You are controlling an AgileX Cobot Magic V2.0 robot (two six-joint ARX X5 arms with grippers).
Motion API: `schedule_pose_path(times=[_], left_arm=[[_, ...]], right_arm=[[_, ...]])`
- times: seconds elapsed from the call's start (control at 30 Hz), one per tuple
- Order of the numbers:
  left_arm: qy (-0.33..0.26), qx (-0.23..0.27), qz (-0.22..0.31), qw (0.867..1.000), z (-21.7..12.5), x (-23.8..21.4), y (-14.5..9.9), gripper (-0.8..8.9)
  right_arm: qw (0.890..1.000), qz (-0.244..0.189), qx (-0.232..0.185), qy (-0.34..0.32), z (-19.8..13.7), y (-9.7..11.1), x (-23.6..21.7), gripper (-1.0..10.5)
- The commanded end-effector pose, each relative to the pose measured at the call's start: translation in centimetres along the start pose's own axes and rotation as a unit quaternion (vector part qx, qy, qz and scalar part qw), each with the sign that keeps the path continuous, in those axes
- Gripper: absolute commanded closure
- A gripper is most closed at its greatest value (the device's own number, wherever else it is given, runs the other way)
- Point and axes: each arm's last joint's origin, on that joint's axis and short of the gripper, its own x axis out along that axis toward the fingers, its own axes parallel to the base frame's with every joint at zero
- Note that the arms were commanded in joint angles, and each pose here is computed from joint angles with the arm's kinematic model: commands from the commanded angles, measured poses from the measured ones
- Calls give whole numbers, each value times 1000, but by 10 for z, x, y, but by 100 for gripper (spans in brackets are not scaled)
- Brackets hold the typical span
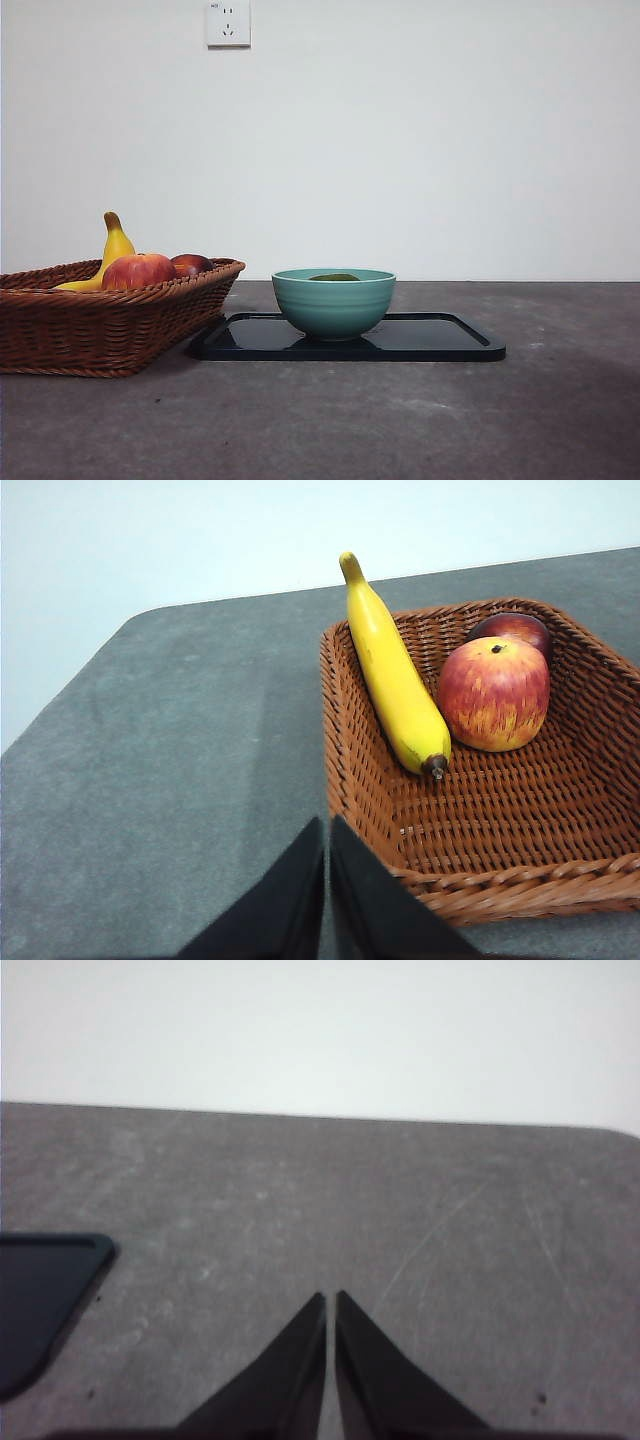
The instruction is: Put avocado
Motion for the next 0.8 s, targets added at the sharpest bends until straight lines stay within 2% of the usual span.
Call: schedule_pose_path(times=[0.03, 0.2, 0.8], left_arm=[[13, -5, -1, 1000, -7, 2, -1, 804], [13, -5, -1, 1000, -7, 2, -1, 804], [14, -5, -1, 1000, -7, 2, -1, 804]], right_arm=[[1000, -3, 11, 12, -4, 0, 0, 940], [998, -3, 12, 54, -12, 0, 0, 940], [999, -3, 11, 40, -9, 0, 0, 940]])
